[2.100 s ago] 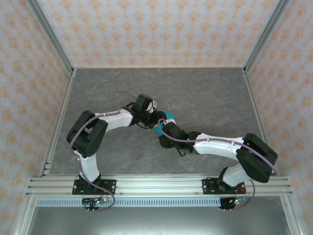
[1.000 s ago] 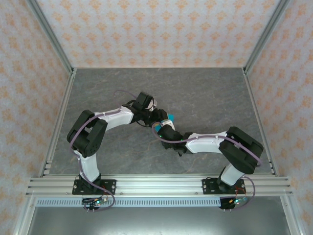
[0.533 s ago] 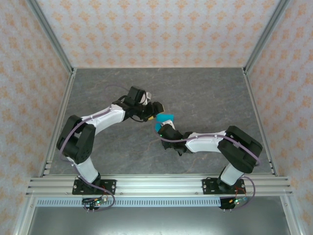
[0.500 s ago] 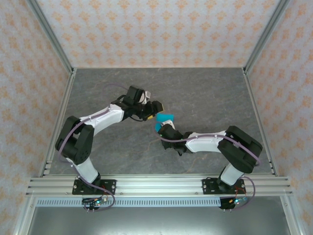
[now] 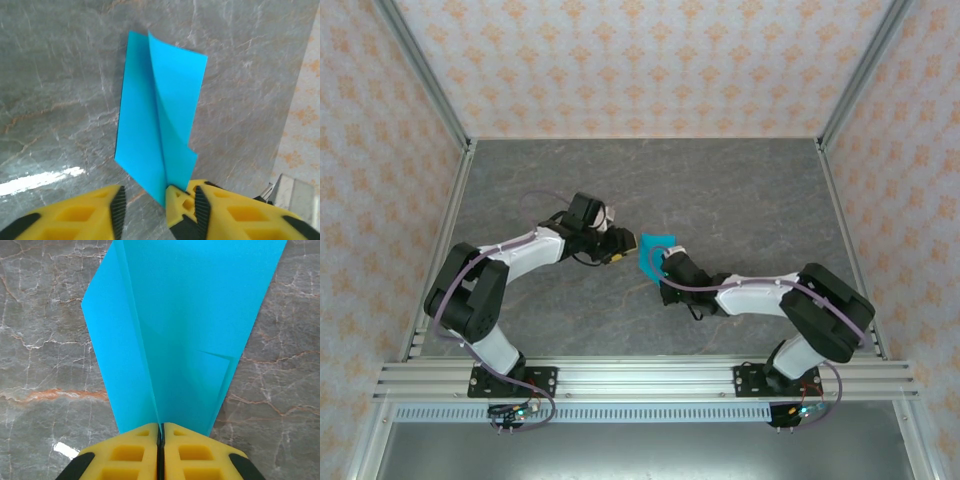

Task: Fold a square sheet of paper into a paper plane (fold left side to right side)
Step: Fourth fold the wing at the center of the table.

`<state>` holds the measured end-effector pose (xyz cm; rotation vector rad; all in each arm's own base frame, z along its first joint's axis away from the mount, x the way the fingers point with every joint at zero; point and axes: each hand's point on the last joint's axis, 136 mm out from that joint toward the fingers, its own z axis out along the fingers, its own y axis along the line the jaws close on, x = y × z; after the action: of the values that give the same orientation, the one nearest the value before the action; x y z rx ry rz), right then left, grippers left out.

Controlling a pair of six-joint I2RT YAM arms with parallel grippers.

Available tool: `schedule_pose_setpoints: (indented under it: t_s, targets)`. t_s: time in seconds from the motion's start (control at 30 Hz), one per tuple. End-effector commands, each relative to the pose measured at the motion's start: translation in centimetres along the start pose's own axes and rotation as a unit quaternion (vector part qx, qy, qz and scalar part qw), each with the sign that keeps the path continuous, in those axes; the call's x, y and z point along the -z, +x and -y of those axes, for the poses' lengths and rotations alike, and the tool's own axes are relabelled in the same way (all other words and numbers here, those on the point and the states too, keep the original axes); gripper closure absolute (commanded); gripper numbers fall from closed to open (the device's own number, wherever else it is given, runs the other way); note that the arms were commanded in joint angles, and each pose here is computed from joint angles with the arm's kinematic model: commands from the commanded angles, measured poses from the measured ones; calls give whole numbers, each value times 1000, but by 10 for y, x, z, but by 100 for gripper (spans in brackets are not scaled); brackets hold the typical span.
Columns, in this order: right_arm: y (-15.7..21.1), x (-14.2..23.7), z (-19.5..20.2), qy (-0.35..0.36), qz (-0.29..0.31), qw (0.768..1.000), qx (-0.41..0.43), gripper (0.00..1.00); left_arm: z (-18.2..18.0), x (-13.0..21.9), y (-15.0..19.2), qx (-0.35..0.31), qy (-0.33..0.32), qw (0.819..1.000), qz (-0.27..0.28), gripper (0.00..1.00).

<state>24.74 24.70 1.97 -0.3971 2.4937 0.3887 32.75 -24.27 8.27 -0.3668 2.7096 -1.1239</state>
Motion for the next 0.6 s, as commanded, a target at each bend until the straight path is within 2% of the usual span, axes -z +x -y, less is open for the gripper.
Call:
schedule_pose_setpoints:
  t_s: [0.0, 0.17, 0.57]
  targets:
    - [12, 2, 5, -19, -13, 999, -27, 89, 16, -13, 11, -27, 21, 999, -14, 64]
    - [16, 1, 7, -32, -17, 998, -41, 89, 18, -34, 18, -26, 20, 999, -31, 68]
    - [24, -2, 13, -39, -24, 997, -58, 89, 25, -67, 11, -25, 22, 998, -45, 65]
